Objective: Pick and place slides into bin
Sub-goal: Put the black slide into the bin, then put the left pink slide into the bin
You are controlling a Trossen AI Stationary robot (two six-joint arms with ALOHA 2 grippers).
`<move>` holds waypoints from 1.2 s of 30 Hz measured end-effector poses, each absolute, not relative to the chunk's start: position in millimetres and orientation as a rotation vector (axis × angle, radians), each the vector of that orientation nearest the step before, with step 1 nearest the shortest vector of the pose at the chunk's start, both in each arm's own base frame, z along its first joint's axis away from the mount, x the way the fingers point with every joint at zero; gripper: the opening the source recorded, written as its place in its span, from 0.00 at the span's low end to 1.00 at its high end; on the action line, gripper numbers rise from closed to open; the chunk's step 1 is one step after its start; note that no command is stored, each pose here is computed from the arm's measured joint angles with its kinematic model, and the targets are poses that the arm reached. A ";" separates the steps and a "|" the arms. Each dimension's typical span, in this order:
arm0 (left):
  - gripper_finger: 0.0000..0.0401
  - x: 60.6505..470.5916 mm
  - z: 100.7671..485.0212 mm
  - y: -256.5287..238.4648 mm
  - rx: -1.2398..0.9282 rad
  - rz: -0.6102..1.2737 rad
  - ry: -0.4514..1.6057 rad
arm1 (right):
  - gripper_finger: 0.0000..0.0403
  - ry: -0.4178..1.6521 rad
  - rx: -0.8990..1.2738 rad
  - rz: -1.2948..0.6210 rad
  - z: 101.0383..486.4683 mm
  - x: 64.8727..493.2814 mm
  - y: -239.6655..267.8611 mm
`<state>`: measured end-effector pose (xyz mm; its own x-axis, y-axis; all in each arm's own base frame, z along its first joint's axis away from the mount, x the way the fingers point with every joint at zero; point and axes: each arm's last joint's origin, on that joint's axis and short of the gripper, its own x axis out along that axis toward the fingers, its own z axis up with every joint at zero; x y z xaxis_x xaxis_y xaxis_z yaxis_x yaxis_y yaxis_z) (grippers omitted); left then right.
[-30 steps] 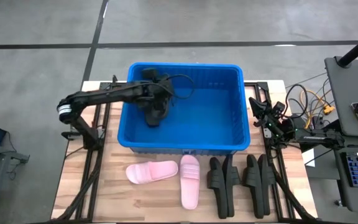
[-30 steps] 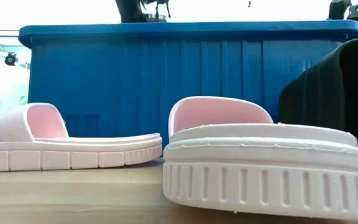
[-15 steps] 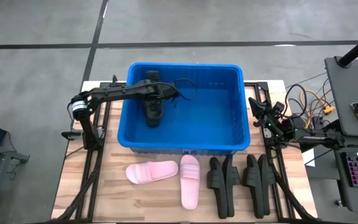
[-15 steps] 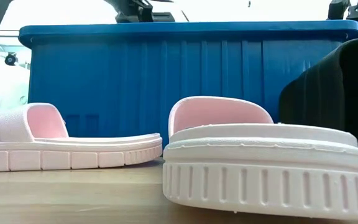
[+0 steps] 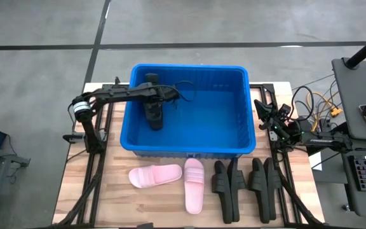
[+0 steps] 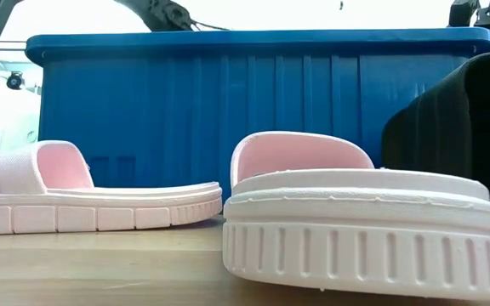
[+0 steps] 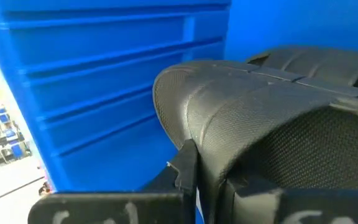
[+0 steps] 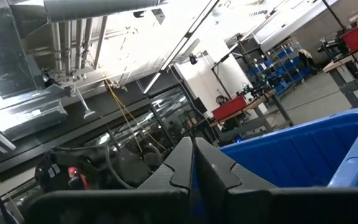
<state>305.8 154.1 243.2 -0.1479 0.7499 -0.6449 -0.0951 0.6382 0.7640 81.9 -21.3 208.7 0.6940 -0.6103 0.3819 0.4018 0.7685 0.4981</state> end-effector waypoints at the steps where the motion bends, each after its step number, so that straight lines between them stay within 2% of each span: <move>1: 0.00 305.1 238.8 155.3 0.559 0.812 1.551 | 0.02 -0.562 0.396 -0.581 208.7 81.9 -21.3; 8: 0.00 298.0 219.6 156.0 0.558 0.799 1.584 | 0.02 -0.562 0.394 -0.582 208.7 81.9 -21.3; 12: 0.08 295.3 215.2 157.5 0.524 0.771 1.588 | 0.02 -0.562 0.397 -0.582 208.7 81.9 -21.3; 16: 0.24 294.5 214.1 158.2 0.497 0.743 1.586 | 0.02 -0.562 0.397 -0.582 208.6 81.9 -21.3; 24: 0.65 290.9 222.5 154.9 0.446 0.691 1.552 | 0.02 -0.555 0.395 -0.583 208.0 82.2 -21.3; 28: 0.82 283.7 232.0 150.3 0.417 0.648 1.554 | 0.02 -0.541 0.391 -0.586 206.9 82.8 -21.4; 32: 0.94 272.3 244.7 144.0 0.395 0.603 1.574 | 0.02 -0.534 0.389 -0.587 206.3 83.1 -21.4; 36: 0.98 262.8 259.2 137.7 0.354 0.552 1.559 | 0.02 -0.533 0.387 -0.588 206.3 83.1 -21.4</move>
<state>262.8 137.7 259.2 -0.0713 0.5401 -0.8385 -0.1078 0.8316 0.5448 83.1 -21.4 206.3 0.7051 -0.6108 0.3602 0.4175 0.7682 0.4853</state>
